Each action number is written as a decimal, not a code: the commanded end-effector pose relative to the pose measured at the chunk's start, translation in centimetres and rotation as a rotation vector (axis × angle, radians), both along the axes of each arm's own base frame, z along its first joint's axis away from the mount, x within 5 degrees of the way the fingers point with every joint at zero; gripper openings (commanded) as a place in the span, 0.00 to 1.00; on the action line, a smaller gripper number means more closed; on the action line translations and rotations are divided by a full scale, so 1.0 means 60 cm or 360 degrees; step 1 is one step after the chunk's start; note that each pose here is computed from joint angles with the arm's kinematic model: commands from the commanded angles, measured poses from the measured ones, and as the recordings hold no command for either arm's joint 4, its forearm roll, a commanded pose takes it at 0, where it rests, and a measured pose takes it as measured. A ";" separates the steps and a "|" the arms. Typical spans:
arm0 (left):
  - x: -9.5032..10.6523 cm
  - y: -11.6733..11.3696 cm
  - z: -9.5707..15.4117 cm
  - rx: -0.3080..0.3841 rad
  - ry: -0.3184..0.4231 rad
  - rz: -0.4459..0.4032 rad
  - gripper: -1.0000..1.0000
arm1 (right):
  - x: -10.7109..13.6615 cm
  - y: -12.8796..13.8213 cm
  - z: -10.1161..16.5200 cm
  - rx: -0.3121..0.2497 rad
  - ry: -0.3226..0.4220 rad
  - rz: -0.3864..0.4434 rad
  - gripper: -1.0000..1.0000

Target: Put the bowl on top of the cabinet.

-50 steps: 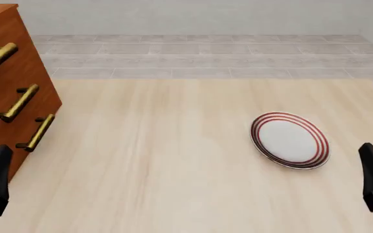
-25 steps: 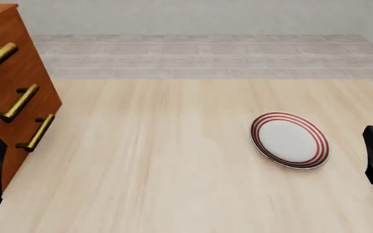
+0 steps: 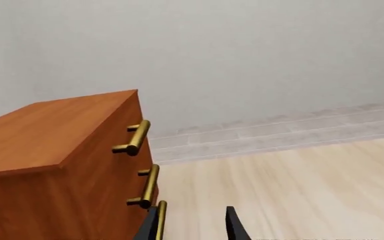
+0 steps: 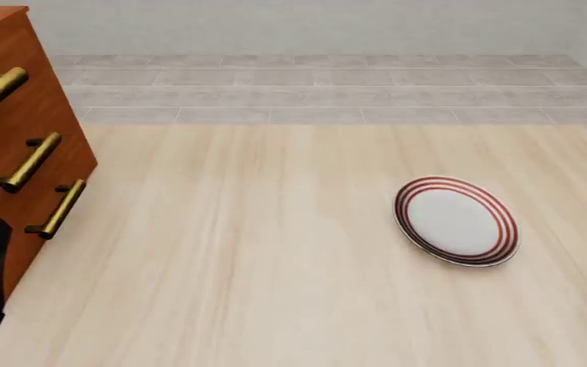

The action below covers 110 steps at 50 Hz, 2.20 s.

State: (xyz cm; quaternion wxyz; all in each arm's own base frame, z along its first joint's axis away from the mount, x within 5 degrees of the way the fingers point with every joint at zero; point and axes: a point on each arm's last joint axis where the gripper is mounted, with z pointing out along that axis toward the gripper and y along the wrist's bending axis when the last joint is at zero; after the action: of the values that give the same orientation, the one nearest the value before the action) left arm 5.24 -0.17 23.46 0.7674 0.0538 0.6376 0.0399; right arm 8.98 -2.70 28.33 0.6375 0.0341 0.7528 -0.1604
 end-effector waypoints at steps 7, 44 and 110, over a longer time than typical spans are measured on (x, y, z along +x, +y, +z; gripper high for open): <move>0.002 -0.002 -0.009 0.0017 0.0009 -0.0023 1.00 | -0.009 -0.018 0.034 -0.0058 0.0133 -0.0192 1.00; 0.003 -0.003 -0.016 -0.0001 0.0026 -0.0052 1.00 | 0.023 -0.082 -0.004 -0.0041 0.0431 -0.0483 1.00; 0.007 -0.003 -0.026 0.0012 0.0055 -0.0054 1.00 | 0.074 -0.282 -0.177 0.0070 0.0929 -0.0854 1.00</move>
State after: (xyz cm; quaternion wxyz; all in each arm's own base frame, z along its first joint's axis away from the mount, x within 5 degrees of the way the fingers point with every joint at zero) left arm 5.61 -0.37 21.91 0.7566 0.0681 0.6496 0.0298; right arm 13.53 -18.32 19.24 0.3526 0.1927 0.8631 -0.3060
